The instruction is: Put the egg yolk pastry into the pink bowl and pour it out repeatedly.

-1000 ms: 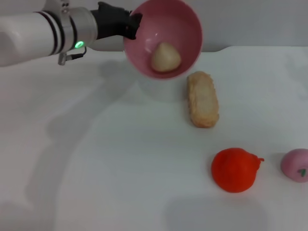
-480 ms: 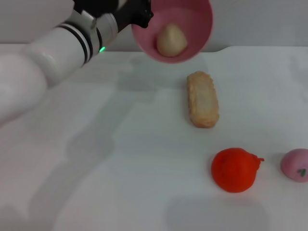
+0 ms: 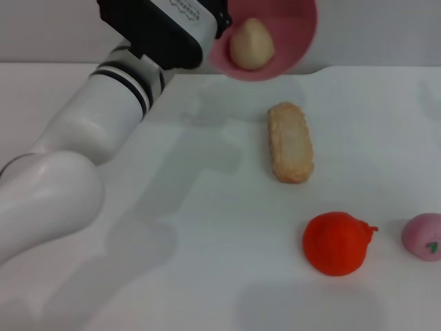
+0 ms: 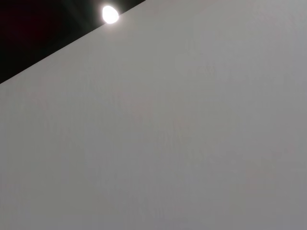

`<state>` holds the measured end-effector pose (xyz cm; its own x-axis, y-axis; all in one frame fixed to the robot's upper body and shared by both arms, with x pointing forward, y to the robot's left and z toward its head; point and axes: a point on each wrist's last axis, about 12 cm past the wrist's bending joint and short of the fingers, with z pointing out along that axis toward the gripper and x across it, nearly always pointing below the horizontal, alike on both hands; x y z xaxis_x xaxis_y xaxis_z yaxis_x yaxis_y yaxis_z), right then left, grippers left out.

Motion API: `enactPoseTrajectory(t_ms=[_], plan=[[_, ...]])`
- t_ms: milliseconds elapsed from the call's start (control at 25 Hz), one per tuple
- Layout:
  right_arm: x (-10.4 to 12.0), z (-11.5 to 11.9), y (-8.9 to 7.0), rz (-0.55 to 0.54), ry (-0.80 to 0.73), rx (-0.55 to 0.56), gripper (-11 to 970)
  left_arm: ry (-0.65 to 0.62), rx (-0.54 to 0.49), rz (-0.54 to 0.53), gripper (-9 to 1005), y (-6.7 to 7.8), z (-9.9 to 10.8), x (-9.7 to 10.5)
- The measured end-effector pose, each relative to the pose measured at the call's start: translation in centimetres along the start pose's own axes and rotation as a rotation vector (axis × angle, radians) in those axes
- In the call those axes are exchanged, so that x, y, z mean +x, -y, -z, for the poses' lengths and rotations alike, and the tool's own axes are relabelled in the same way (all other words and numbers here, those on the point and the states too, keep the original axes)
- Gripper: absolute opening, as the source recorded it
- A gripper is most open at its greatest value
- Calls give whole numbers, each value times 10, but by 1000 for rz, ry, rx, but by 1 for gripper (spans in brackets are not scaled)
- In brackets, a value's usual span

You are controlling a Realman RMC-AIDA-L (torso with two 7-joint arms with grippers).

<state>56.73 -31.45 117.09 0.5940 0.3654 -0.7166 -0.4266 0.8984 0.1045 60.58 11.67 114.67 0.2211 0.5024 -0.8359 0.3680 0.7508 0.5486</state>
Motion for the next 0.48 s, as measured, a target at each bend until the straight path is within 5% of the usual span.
enactPoseTrajectory(t_ms=[480], plan=[[-3, 2, 2, 9, 5, 0, 591, 34, -12, -44, 42, 8, 5, -2]])
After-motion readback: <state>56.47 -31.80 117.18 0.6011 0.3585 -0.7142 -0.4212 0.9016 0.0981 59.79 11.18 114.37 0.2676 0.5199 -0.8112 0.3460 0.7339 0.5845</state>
